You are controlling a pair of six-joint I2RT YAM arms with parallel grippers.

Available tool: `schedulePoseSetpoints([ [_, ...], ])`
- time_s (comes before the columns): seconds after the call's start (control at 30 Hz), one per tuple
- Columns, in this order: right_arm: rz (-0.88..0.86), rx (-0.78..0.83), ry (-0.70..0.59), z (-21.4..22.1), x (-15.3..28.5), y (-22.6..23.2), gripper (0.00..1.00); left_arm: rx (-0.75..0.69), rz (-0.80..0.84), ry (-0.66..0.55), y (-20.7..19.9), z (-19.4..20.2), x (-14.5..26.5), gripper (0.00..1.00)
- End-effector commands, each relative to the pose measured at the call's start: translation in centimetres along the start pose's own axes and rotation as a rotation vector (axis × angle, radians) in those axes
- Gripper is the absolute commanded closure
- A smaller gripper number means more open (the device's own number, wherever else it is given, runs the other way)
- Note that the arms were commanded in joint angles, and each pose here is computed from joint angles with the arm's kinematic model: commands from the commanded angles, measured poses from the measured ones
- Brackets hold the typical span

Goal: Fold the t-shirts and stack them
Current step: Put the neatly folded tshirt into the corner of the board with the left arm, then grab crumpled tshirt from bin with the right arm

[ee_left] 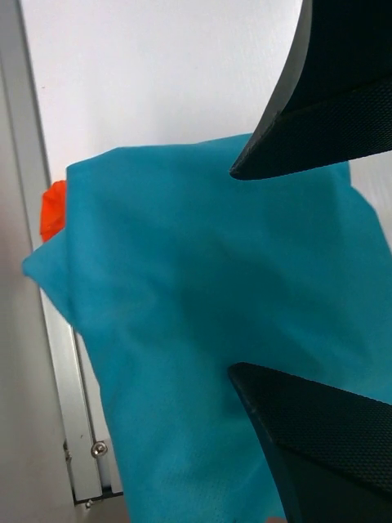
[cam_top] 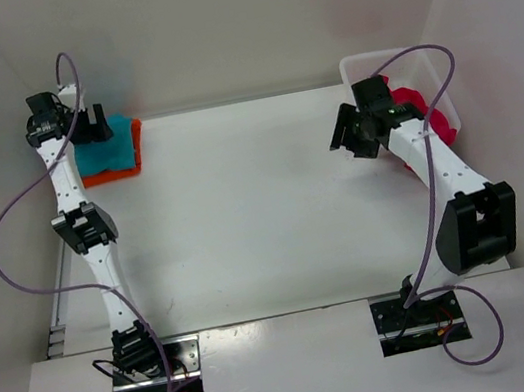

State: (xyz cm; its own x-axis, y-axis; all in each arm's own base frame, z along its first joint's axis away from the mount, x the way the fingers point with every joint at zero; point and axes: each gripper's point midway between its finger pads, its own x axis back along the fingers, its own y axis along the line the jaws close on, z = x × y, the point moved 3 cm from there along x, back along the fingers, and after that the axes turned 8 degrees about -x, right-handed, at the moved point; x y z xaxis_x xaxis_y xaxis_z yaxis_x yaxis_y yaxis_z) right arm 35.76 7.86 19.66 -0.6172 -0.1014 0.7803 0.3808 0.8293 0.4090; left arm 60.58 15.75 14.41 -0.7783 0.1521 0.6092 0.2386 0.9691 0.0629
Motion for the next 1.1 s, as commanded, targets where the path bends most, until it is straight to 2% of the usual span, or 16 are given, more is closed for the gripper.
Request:
schedulePoseSetpoints([
  [0.0, -0.021, 0.018, -0.072, -1.6, 2.9, 1.1, 0.31, 0.055, 0.045, -0.074, 0.5, 0.1, -1.3, 0.01],
  [0.27, -0.011, 0.017, -0.063, -2.2, 2.8, 2.0, 0.31, 0.153, 0.072, -0.122, 3.9, 3.6, -3.1, 0.01],
  [0.53, -0.007, 0.029, -0.059, -1.9, 2.9, 2.9, 0.30, 0.128, 0.009, -0.197, 5.7, 1.4, -2.2, 0.01],
  [0.73, 0.076, 0.018, -0.128, -3.7, 3.6, 2.3, 0.24, 0.071, -0.028, -0.250, 6.0, -2.3, 1.2, 0.01],
  [0.8, 0.169, -0.034, -0.225, -6.7, 4.7, 0.6, 0.24, 0.053, -0.035, -0.264, 5.8, -3.7, 2.8, 0.01],
  [0.83, 0.228, -0.050, -0.235, -7.4, 5.1, -0.7, 0.22, 0.049, -0.038, -0.269, 5.7, -4.2, 3.5, 0.01],
  [0.87, 0.316, -0.104, -0.277, -9.2, 5.3, -3.2, 0.16, 0.031, -0.042, -0.274, 5.5, -5.2, 4.8, 0.01],
  [0.9, 0.342, -0.135, -0.308, -10.6, 6.0, -4.1, 0.16, 0.026, -0.034, -0.275, 4.8, -5.9, 5.3, 0.01],
  [0.97, 0.478, -0.191, -0.310, -12.6, 6.0, -8.8, 0.11, -0.013, -0.022, -0.285, 3.5, -7.6, 7.4, 0.01],
  [1.07, 0.577, -0.196, -0.306, -14.4, 4.4, -12.3, 0.09, -0.075, -0.019, -0.287, 1.5, -9.8, 9.8, 0.01],
])
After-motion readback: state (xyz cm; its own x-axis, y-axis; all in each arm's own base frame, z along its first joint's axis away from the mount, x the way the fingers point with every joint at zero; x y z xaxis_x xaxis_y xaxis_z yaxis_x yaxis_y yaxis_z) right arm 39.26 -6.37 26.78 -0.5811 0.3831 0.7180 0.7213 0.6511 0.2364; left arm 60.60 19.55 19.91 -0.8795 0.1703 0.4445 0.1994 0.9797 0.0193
